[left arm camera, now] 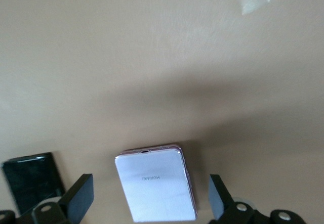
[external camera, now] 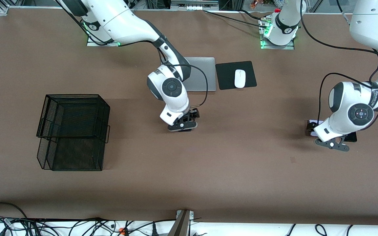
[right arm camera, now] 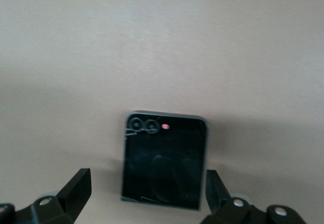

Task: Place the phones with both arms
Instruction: 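Move the right gripper to the flip phone while the left gripper reaches the white phone, then grasp the flip phone with the right gripper while the left gripper grasps the white phone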

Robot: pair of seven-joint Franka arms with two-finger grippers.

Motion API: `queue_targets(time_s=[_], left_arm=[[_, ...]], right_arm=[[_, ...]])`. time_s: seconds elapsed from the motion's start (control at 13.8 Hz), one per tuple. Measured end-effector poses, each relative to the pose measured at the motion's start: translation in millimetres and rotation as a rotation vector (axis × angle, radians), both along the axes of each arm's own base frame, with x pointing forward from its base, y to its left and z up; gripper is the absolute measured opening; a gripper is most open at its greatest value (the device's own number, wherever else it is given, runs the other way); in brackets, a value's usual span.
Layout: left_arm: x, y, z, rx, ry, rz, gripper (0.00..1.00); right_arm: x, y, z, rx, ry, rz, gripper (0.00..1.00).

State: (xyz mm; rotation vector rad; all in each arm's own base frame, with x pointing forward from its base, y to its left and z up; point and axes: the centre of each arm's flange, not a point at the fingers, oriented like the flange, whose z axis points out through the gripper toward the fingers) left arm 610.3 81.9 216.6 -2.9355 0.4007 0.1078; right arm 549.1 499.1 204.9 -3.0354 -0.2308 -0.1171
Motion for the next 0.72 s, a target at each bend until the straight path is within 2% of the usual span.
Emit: queue_targets(time_s=[0.36,0.58,0.72], left_arm=[[-39,24,-38,-0.049,-0.077,0.037,1.0],[-44,28,-42,-0.059,-0.086,0.059,1.0],[-47,30,-44,-0.078,-0.119,0.075,1.0]], right_arm=[[4,0,-13,-0.003,-0.062,0.029,1.0],[9,-5,-14,-0.035,-0.094,0.054,1.0],[9,-6,-15,-0.039,-0.097,0.058,1.0]])
